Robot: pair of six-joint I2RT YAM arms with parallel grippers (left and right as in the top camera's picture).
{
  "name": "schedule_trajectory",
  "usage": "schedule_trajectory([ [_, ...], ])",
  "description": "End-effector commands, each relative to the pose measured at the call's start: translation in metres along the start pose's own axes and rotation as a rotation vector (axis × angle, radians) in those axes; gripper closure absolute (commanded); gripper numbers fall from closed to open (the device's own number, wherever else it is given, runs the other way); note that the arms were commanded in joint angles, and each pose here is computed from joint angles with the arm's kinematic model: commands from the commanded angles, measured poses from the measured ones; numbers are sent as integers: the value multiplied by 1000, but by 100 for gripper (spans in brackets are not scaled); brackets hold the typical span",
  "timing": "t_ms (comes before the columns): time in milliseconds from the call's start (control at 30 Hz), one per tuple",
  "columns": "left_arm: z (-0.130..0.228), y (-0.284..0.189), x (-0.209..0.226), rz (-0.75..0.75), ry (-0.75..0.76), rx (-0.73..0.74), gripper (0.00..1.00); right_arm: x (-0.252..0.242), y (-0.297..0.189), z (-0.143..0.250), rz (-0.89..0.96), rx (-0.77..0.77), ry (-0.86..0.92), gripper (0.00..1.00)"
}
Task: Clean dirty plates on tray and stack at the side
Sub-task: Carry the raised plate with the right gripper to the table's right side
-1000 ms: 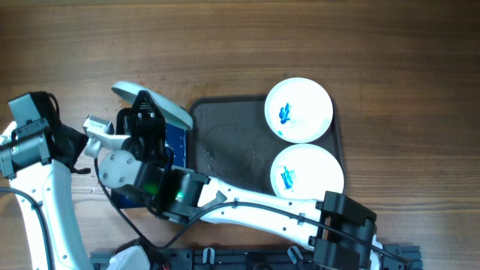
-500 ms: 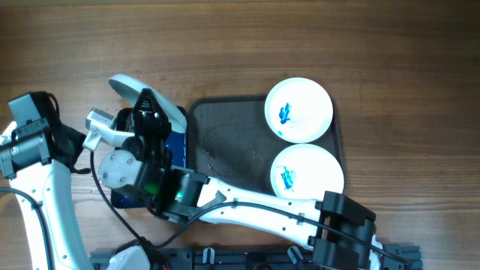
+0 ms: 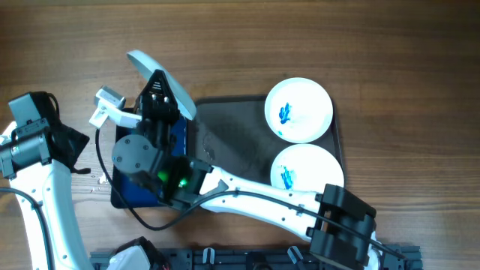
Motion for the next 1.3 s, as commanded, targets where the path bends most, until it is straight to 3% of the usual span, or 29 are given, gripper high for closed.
schedule_trajectory([
  [0, -3, 0, 4, -17, -27, -8, 0, -4, -7, -8, -2, -15, -2, 95],
  [367, -3, 0, 4, -17, -27, -8, 0, -4, -9, -9, -2, -17, 4, 95],
  [433, -3, 0, 4, -17, -27, -8, 0, -5, -7, -4, 7, 6, 89, 96],
  [533, -3, 0, 4, -17, -27, -8, 0, 12, 0, 28, 4, 102, 261, 96],
  [667, -3, 0, 4, -17, -27, -8, 0, 81, -14, 68, -314, 206, 344, 96],
  [900, -3, 0, 4, -17, -27, -8, 0, 120, -10, 135, -537, 642, 763, 96],
  [1033, -3, 0, 4, -17, -27, -8, 0, 100, 21, 172, -488, 795, 866, 96],
  [1267, -3, 0, 4, -17, -27, -8, 0, -5, 90, 210, -296, 769, 950, 96],
])
Point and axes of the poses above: each gripper's point midway between its finger pads, its own y axis out along the fingers, its own x axis along the line the jaws close on, z = x × y, the point moved 1 cm from there along -y, back along the fingers, and after that the axes turned 12 degrees about y, right-handed, at the moved point
